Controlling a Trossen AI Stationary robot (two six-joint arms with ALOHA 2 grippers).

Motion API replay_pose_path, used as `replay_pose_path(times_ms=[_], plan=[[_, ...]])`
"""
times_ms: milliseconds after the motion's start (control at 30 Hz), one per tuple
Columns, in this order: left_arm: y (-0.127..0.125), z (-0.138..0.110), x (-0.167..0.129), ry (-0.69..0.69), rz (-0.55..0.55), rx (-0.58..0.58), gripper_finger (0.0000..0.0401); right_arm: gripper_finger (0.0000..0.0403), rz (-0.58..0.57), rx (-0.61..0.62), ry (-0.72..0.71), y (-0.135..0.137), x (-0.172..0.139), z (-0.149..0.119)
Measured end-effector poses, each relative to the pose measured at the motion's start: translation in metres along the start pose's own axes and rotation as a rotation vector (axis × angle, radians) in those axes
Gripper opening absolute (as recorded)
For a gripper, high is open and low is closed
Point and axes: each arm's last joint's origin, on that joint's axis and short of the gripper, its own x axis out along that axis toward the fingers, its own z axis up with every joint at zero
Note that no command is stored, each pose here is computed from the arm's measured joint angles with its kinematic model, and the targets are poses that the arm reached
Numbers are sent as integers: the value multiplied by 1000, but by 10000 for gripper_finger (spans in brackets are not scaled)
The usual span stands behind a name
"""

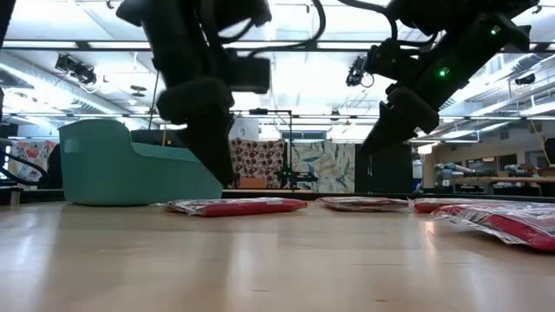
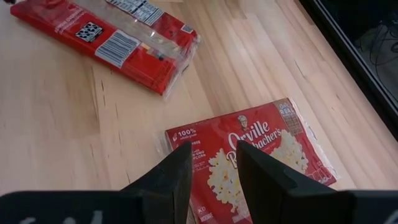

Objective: Sort popcorn bags into baskets
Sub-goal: Put the red popcorn bag into the green bin

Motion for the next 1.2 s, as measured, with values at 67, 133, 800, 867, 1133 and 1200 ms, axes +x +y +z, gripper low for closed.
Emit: replay_pose_path(times_ms=[67,133,800,867,1133,1200], plan=[[3,0,5,13,6,-48,219,130,0,-1,0,0,0,0],[6,3,7,9,11,-93,239,130,1,0,-2,0,0,0],[-3,22,28,-40,194,-44,274,130,4,-32,76,0,-18,-12],[1,18,30,-21,211,-38,274,130,13,-20,51,1,-20,-10],[5,13,42,52,194,-48,274,130,19,-27,34,2,-22,-10],[6,12,44,65,186,-50,272,130,17,-35,41,2,-22,-11]])
